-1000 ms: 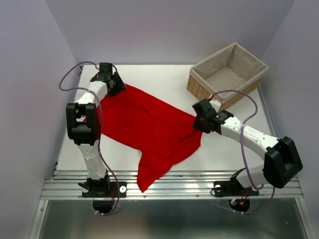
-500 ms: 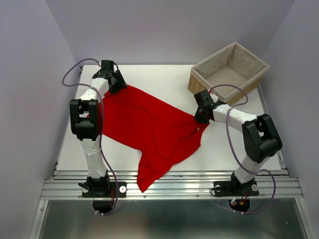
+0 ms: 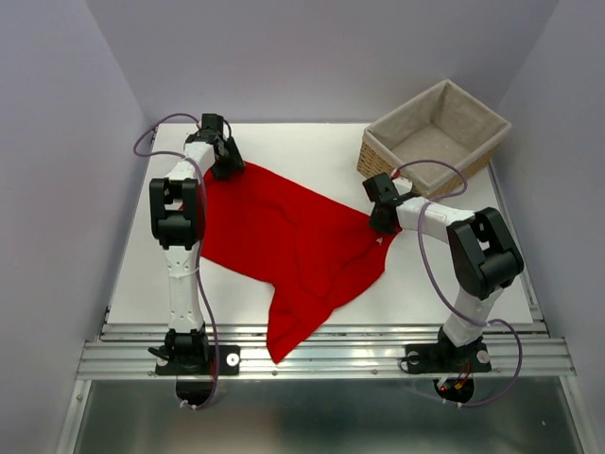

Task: Roll the t-shirts
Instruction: Fold the T-shirt at the center of the board.

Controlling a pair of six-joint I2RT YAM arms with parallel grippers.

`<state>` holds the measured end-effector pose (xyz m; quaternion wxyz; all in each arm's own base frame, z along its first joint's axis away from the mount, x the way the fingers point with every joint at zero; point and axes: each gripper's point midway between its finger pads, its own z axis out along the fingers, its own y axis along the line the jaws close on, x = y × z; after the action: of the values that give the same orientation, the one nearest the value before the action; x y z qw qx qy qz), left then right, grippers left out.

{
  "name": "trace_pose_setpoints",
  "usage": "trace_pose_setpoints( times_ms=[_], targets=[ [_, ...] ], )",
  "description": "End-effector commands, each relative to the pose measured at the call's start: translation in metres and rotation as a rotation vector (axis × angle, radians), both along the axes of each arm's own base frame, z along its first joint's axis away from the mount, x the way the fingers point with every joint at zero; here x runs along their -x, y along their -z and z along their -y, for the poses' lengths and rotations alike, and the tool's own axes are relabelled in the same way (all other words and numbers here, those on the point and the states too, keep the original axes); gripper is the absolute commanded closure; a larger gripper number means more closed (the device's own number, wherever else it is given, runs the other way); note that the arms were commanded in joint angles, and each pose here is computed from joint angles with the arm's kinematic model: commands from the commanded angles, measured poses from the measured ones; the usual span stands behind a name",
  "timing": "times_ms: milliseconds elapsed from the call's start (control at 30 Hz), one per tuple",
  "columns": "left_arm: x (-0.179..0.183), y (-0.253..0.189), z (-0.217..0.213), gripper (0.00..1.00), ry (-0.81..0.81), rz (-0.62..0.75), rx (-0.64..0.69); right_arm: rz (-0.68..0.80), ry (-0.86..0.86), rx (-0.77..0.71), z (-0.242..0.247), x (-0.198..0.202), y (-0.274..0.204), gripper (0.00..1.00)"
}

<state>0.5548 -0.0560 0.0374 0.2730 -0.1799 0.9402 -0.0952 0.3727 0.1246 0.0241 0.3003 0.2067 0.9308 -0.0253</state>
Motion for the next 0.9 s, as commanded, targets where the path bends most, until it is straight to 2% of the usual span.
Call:
trace_pose_setpoints(
  times_ms=[0,133,233,467,567,667,867],
  targets=[
    [-0.006,0.005,0.002,0.38,0.027,-0.036,0.002,-0.008,0.083,0.183,0.037,-0.005,0.011,0.76],
    [-0.023,0.0,0.007,0.38,0.04,-0.008,0.023,0.031,0.086,0.191,0.035,-0.017,-0.004,0.75],
    [-0.034,-0.01,0.009,0.38,0.053,0.013,0.031,0.089,0.051,0.122,0.022,-0.028,-0.029,0.67],
    [-0.035,-0.078,0.012,0.37,0.06,0.145,0.047,0.256,-0.1,-0.021,-0.044,-0.022,-0.107,0.58],
    [-0.025,-0.13,0.006,0.37,0.055,0.226,0.019,0.248,-0.181,-0.011,-0.08,-0.001,-0.114,0.57],
    [-0.008,-0.155,-0.001,0.37,0.044,0.252,-0.015,0.235,-0.287,0.008,-0.125,0.027,-0.113,0.55],
    [0.035,-0.169,-0.016,0.37,0.001,0.251,-0.067,0.168,-0.459,0.069,-0.188,0.073,-0.089,0.51]
  ],
)
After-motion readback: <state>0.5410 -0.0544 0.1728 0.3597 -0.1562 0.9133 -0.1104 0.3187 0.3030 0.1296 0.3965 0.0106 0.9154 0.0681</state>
